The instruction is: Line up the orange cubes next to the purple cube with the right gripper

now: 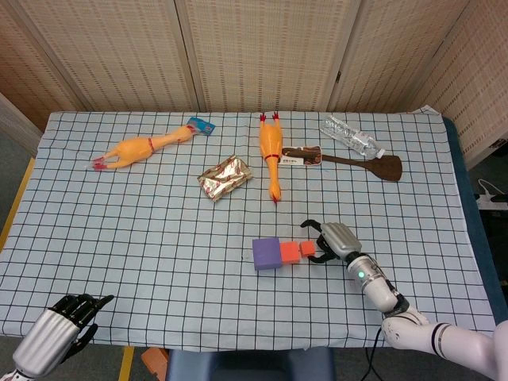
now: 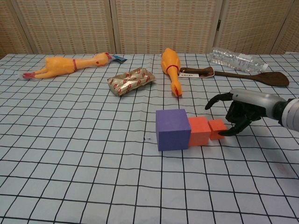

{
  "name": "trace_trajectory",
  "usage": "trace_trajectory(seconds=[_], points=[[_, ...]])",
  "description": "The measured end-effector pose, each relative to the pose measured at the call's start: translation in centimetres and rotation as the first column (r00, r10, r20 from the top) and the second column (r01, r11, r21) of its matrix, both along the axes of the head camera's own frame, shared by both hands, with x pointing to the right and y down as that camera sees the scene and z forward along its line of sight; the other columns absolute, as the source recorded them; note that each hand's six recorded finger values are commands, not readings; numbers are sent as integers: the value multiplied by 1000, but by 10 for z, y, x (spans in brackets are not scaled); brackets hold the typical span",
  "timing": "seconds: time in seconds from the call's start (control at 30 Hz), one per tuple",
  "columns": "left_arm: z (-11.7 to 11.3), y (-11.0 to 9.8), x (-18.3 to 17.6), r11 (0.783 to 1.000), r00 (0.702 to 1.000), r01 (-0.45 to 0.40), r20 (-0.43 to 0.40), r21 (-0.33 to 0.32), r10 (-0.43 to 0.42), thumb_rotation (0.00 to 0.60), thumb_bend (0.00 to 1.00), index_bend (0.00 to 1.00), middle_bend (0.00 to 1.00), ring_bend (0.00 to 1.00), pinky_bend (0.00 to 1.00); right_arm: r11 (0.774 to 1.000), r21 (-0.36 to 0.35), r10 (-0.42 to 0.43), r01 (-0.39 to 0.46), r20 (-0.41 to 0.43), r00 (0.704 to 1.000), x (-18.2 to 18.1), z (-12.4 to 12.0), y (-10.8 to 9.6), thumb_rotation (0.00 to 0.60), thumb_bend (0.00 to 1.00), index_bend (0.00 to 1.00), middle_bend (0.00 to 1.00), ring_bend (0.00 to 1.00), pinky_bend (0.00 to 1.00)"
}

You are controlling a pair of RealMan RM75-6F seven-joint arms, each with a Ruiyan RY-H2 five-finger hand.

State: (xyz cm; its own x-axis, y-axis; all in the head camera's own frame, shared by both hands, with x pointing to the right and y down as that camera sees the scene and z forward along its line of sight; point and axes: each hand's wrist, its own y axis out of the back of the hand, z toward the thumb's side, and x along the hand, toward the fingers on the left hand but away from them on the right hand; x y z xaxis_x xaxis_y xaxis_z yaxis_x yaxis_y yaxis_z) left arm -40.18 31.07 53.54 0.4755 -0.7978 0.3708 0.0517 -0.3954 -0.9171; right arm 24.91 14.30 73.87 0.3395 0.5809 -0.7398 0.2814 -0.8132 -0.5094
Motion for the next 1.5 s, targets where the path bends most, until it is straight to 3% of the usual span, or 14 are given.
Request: trace_trajectory(seconds=[0.23, 0.47, 0.67, 0.87, 1.5], points=[[0, 1, 1, 1000, 1000, -3, 3, 0, 3, 600, 451, 205, 377, 322, 426, 999, -21, 24, -25, -39, 999, 24, -16, -3, 600, 125, 239, 932, 885, 970], [1, 1, 2, 1000, 1000, -4, 7, -1, 4, 600, 451, 205, 378, 336, 426, 996, -64, 53, -58, -83, 995, 36, -14, 0, 600, 293, 341, 937, 888, 971], [2, 1, 1, 1000, 1000, -4, 8, -2, 4, 600, 450, 205, 378, 337, 425, 990, -131, 44, -54, -82, 996, 32, -8, 7, 600, 357, 387, 940, 891, 970], [1, 1, 1, 1000, 1000, -3, 7, -1, 3, 600, 450, 205, 378, 337, 425, 981, -186, 40, -50, -58, 998, 27, -8, 10, 600, 377, 405, 941, 892, 971], [1, 1, 1, 1000, 1000, -3, 8, -4, 3, 600, 451, 205, 378, 337, 426, 980, -193, 36, -43, -40, 999, 24, -7, 10, 600, 391, 406, 942, 892, 970]])
